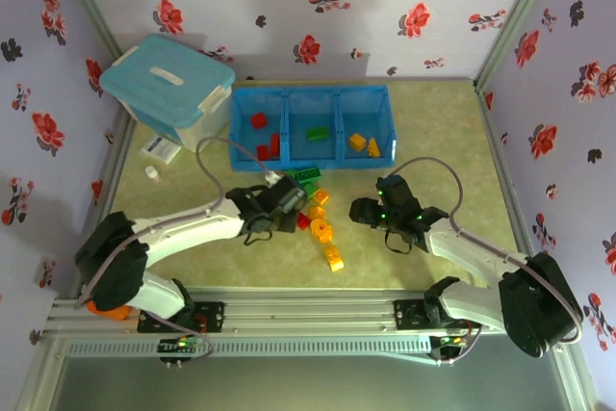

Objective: Sort the legos into containers by color
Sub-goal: Pick up the lego from the middle-left of the table, then place the lego in the container.

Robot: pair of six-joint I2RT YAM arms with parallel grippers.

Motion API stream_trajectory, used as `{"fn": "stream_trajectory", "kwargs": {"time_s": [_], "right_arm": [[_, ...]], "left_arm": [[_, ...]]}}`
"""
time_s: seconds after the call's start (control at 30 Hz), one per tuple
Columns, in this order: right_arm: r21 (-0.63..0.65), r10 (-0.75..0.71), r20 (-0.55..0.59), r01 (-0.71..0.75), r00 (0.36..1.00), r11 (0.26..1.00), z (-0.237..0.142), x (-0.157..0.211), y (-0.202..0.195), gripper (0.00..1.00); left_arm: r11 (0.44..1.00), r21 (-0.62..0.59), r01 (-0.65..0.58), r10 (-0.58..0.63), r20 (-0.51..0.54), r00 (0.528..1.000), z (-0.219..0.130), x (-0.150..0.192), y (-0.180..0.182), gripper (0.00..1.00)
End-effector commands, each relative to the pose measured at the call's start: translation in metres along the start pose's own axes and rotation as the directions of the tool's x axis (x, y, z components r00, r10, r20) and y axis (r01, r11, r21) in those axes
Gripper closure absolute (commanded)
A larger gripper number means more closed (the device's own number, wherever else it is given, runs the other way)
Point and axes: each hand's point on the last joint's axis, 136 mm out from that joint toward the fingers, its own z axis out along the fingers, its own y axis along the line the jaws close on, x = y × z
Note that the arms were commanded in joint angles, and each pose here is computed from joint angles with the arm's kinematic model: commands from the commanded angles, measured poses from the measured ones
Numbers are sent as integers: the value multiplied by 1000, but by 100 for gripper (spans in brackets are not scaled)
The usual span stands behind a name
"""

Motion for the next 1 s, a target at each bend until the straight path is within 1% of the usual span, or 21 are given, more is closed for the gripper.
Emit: {"fn": "stream_trajectory", "kwargs": {"time_s": [0.0,0.2,0.33,0.47,0.63,0.77,0.97], "right_arm": [[-8,18,21,-18,1000,1000,-3,-1,2,34],[-10,17,15,-16,1000,1000,-3,1,3,34],[-10,15,20,-15,1000,1000,-6,3,2,34],[-8,16,20,-16,1000,1000,-7,5,0,34],[-10,13,13,-13,1000,1000,-7,7,0,34],[-10,10,17,-10,1000,1000,-10,9,-1,34],[-11,13,22,-13,1000,1000,-13,10,-2,34]], "left_arm": [[999,-53,7,-3,73,997,-18,-36,30,79],[993,-62,104,-93,163,982,-30,-95,72,78],[990,-52,130,-119,176,977,-27,-124,87,78],[989,-72,132,-118,169,979,-15,-150,98,78],[985,-94,145,-132,132,982,13,-170,112,77],[984,-116,133,-121,105,987,32,-184,119,76],[984,-135,119,-111,64,992,54,-196,121,73]]}}
